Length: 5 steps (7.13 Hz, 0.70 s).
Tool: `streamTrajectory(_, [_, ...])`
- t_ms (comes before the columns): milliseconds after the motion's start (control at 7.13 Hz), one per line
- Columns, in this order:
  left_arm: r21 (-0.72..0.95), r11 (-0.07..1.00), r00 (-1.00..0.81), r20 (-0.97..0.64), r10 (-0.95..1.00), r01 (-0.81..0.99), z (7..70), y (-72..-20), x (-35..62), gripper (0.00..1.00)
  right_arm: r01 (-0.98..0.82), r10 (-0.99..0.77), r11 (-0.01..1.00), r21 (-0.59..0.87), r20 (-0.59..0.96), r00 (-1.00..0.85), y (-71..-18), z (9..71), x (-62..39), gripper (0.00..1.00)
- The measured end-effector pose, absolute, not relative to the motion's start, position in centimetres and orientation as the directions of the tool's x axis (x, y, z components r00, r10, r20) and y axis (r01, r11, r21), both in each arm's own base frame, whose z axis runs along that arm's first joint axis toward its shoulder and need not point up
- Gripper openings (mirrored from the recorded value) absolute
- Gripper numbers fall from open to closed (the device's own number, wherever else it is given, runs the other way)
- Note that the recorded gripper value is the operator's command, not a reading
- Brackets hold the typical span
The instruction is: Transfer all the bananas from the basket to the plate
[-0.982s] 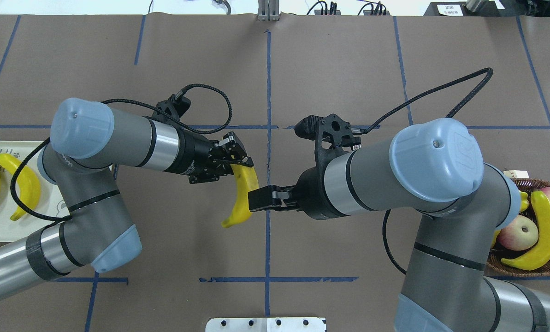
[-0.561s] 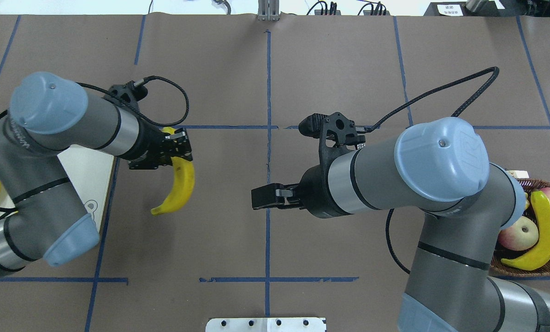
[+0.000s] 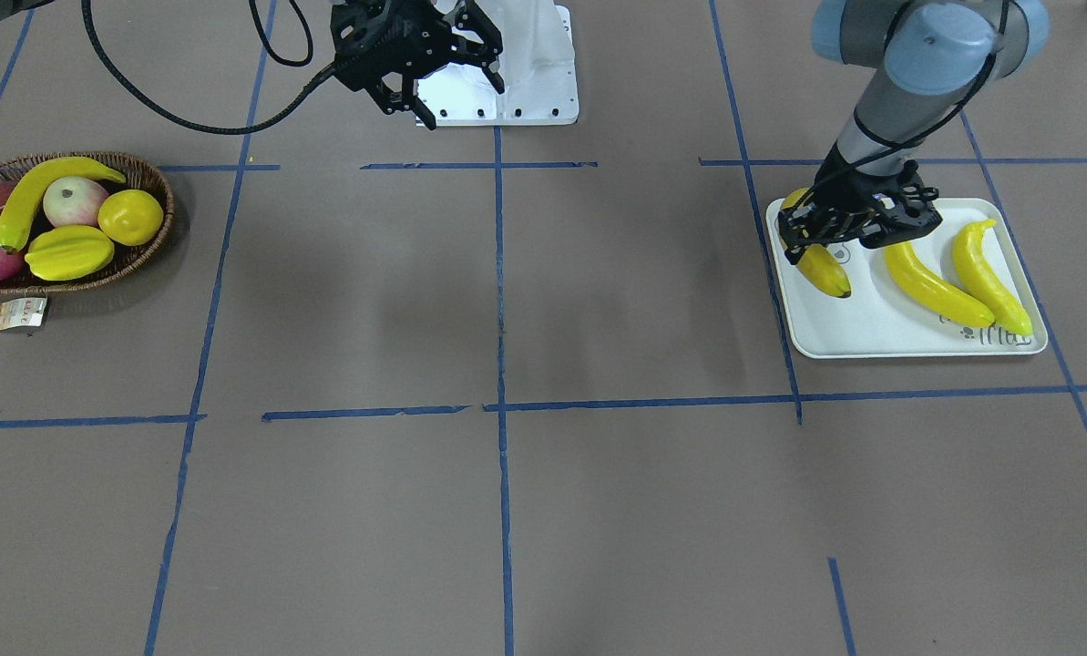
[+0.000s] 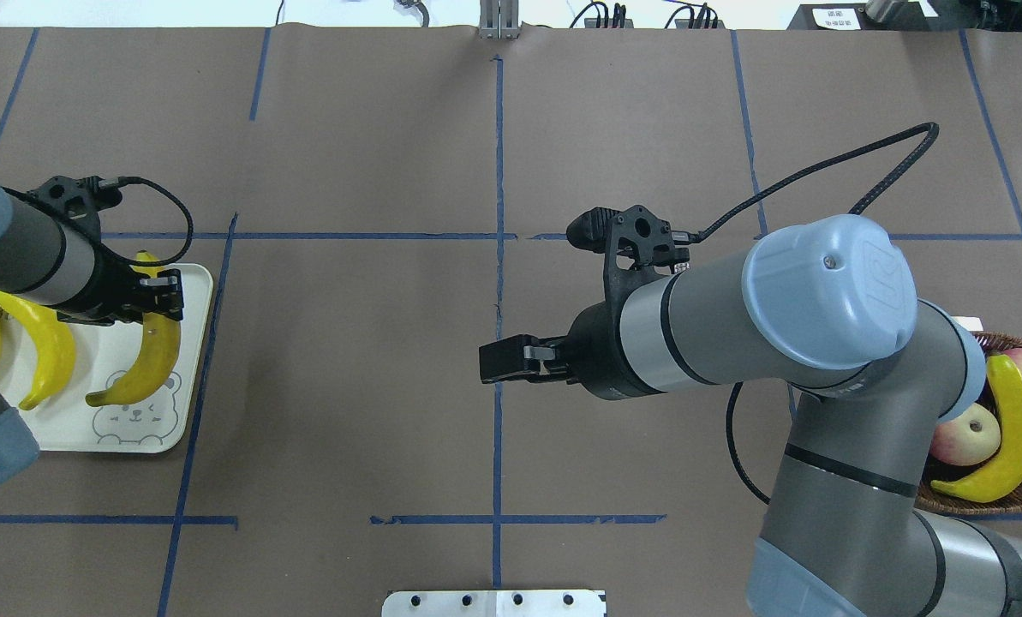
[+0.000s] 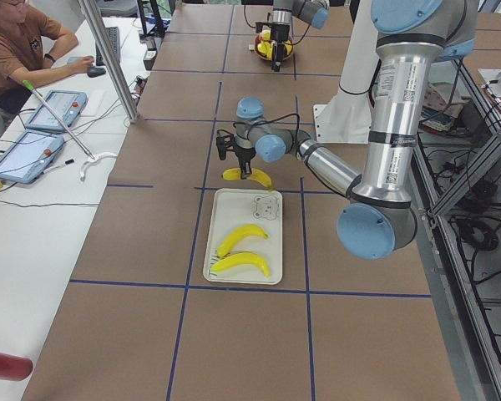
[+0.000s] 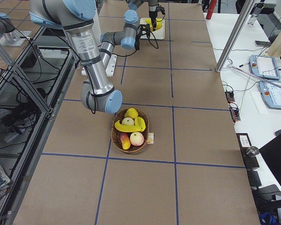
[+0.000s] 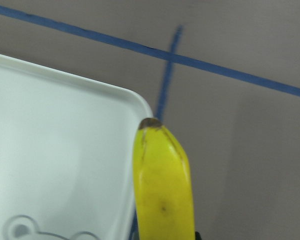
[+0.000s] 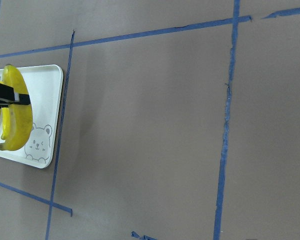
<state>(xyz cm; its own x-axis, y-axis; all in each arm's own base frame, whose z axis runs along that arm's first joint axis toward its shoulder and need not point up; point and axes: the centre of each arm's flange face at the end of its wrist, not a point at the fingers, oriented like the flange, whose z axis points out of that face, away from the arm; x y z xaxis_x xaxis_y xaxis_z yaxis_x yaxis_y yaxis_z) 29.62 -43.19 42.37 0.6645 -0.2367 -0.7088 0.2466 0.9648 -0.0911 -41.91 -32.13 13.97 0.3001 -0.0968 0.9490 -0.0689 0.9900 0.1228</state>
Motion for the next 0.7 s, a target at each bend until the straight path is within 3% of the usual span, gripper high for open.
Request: streamTrajectory(702, [-0.097,0.968,0.730,-0.640,-0.239,0.232,48.6,-44.0,27.1,0.01,-0.104,-0.045,0.990,0.093,0.918,0.395,-34.2,19.6,-40.1,1.00])
